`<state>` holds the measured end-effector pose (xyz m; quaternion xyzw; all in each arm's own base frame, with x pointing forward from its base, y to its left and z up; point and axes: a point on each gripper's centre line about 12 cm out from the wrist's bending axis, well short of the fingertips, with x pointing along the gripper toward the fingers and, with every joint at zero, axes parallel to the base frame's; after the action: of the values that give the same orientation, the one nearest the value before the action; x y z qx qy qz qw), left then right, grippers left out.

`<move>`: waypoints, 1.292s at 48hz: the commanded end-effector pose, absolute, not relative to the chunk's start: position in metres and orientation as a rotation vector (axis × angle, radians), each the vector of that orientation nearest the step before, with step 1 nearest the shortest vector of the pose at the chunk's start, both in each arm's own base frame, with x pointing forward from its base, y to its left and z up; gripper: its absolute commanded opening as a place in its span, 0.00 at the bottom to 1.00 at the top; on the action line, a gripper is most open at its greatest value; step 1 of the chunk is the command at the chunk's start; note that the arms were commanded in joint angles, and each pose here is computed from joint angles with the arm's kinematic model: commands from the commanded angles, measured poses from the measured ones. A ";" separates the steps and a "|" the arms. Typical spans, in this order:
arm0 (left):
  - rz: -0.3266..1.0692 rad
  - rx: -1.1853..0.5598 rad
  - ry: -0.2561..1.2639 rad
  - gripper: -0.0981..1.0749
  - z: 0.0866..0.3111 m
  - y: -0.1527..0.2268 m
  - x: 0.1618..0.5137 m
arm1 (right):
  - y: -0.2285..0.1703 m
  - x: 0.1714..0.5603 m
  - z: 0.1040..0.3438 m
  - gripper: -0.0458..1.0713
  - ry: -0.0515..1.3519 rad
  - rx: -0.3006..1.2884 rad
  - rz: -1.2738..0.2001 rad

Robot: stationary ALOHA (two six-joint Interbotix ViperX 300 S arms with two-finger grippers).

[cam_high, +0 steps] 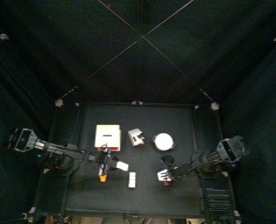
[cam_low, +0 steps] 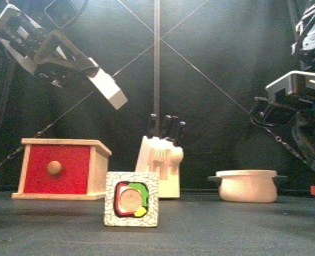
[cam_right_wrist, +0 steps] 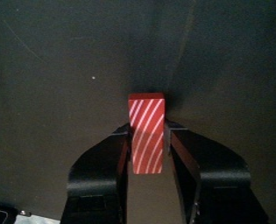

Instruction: Put salmon on bottom right side of table

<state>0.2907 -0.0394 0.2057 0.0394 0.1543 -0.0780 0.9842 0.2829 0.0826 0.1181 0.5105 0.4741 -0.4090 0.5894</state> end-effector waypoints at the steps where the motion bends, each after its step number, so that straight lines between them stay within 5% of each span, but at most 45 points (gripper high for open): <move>1: -0.159 0.082 0.289 0.58 0.211 -0.040 0.293 | 0.082 0.290 0.126 0.50 1.081 1.210 -0.934; 25: -0.157 0.082 0.289 0.58 0.211 -0.040 0.293 | 0.081 0.291 0.120 0.73 1.094 1.183 -0.945; 62: -0.156 0.081 0.290 0.58 0.210 -0.039 0.294 | 0.082 0.291 0.122 0.74 1.099 1.199 -0.942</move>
<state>0.2908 -0.0390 0.2052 0.0407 0.1550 -0.0777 0.9840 0.2849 0.0820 0.1115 0.5058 0.4811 -0.4175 0.5817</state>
